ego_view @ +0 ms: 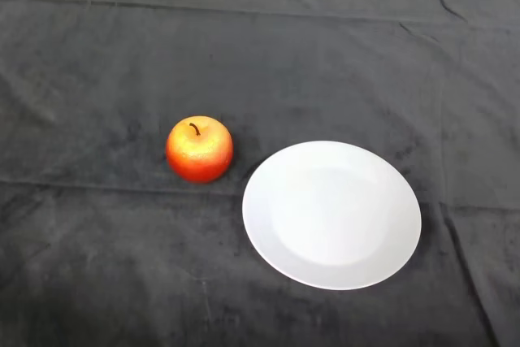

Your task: Move the apple to the plate

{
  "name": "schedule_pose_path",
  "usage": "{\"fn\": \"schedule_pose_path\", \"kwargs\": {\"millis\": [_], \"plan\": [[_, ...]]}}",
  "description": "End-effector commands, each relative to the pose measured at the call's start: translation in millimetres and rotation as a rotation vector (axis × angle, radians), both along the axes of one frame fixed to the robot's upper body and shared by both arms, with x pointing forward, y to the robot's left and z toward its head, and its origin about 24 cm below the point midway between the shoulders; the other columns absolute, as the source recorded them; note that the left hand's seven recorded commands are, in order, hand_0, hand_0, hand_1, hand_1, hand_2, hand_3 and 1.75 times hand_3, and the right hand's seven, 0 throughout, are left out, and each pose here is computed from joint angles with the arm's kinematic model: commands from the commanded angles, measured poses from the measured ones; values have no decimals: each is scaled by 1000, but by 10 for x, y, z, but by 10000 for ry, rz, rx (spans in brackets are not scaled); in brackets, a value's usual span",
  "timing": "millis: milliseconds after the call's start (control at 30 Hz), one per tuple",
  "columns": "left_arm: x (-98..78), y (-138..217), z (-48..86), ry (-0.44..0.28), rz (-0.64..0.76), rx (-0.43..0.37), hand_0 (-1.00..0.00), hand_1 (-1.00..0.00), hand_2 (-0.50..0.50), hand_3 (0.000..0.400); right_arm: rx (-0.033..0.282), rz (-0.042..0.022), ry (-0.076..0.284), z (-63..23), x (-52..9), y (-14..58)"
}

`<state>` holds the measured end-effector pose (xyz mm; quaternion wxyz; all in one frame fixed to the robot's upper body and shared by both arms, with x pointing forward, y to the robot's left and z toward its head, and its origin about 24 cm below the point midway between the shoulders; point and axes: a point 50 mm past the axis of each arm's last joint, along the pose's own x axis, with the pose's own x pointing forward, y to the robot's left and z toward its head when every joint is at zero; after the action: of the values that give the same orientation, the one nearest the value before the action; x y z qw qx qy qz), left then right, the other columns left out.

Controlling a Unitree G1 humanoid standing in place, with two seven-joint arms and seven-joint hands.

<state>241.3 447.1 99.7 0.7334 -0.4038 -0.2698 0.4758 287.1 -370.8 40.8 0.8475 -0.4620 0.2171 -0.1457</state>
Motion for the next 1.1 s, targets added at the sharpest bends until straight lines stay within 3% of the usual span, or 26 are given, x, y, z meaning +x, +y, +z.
{"fn": "schedule_pose_path", "kwargs": {"millis": [33,600,833,1100], "plan": [[54,-16,95,-327,-248,405,0,0,0,0,193,-59,1197,-321,-209,29],[191,-102,185,-321,-444,732,0,0,0,0,192,-59,1197,-321,-209,29],[310,-210,238,-78,-758,1378,0,0,0,0,193,-58,1196,-321,-209,29],[606,-518,333,463,-1697,2621,0,0,0,0,194,-57,1195,-321,-210,30]]}}
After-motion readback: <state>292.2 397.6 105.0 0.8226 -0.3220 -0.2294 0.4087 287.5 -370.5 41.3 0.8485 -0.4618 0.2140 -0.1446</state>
